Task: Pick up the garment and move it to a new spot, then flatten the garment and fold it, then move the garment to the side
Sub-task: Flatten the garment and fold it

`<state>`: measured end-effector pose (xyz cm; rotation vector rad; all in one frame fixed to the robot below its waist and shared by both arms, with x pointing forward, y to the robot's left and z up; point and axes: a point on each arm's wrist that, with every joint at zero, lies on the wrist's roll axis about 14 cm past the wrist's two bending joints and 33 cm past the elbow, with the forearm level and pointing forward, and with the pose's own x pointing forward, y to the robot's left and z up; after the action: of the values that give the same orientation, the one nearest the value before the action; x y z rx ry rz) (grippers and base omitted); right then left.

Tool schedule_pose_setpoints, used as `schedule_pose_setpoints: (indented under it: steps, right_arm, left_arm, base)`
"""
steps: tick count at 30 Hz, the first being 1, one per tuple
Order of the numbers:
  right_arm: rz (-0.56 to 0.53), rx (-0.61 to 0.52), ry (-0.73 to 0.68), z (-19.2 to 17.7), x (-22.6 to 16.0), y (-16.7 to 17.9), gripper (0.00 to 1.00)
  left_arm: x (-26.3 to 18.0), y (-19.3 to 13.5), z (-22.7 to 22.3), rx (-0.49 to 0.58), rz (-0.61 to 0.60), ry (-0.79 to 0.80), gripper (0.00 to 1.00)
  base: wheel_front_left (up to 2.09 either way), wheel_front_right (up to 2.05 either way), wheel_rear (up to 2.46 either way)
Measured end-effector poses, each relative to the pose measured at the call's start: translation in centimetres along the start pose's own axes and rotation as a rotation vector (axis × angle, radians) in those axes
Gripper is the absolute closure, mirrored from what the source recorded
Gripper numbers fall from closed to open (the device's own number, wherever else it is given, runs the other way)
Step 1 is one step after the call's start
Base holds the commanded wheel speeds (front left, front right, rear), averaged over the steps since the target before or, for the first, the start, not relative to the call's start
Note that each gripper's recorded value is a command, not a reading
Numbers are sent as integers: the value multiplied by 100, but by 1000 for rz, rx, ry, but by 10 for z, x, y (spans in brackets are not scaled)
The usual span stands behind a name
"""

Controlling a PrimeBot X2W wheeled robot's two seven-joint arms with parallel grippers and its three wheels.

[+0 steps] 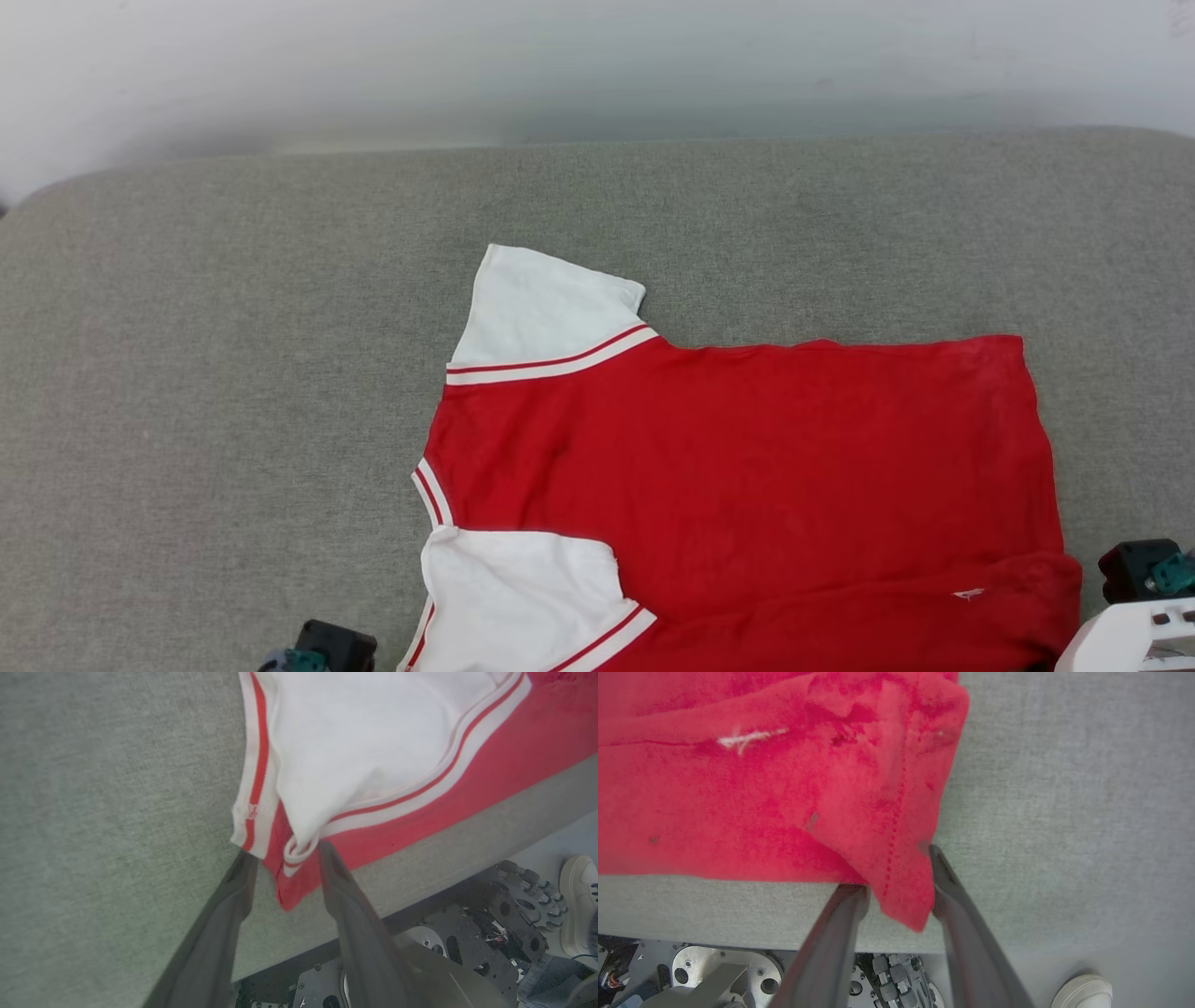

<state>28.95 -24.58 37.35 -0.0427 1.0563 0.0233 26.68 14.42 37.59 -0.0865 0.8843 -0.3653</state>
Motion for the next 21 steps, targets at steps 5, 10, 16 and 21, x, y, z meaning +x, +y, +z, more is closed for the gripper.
schedule_pose_setpoints:
  steps: [5,10,16,21]
  right_arm:
    - [13,7,-95,23,-8,2,0]
    - [62,70,-323,75,-30,10,0]
    - [64,55,-630,135,-68,13,0]
    - [75,61,-841,163,-91,18,0]
  left_arm:
    - [-2,10,31,24,35,-135,0]
    - [-16,10,96,32,54,-430,0]
    - [-50,11,168,98,99,-816,0]
    - [-67,12,193,137,153,-970,0]
  base:
    - [0,0,0]
    - [0,0,0]
    - [0,0,0]
    - [0,0,0]
